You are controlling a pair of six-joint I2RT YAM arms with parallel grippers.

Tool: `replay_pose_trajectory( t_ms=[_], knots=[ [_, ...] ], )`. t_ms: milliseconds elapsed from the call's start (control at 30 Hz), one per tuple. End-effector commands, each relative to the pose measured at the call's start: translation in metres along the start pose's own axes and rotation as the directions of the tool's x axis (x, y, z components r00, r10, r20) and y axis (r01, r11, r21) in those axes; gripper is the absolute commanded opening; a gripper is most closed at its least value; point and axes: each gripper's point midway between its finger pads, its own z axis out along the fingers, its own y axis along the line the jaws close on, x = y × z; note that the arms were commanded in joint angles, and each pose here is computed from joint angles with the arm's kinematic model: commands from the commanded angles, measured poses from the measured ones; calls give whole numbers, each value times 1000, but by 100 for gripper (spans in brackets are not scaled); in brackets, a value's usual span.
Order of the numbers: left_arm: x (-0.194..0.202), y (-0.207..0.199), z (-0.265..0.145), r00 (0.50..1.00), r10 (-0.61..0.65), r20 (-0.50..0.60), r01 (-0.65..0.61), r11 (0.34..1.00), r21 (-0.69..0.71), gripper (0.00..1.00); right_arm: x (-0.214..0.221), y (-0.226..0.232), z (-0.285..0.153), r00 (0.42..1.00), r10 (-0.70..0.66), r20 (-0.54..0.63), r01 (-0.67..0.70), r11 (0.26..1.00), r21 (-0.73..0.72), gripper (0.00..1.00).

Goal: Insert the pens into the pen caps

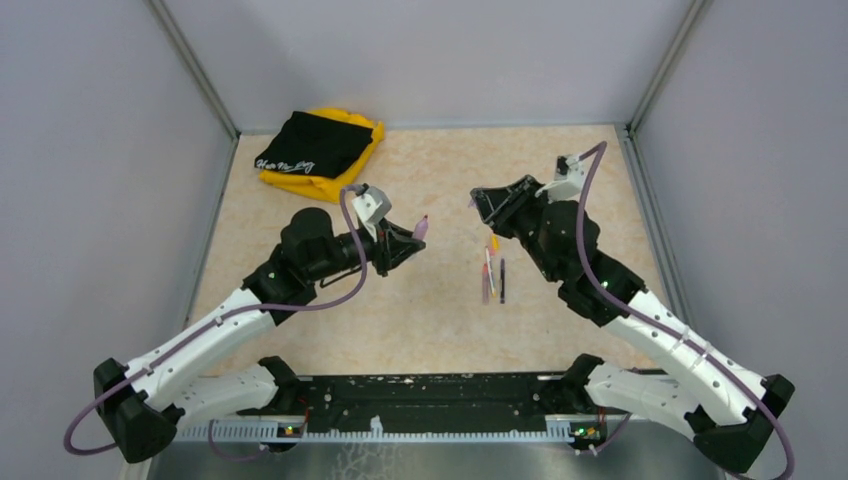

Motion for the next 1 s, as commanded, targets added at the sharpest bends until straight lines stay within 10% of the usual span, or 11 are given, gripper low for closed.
replay_pose_trajectory(
  t_ms=[0,967],
  knots=[
    [-5,19,-2,1000,-2,-16,0,994,-112,0,-2,9,11,996,86,5,-86,993,82,0],
    [6,50,-5,997,-13,-76,-10,956,-292,0,52,61,75,1000,-19,-7,20,971,238,0]
  ],
)
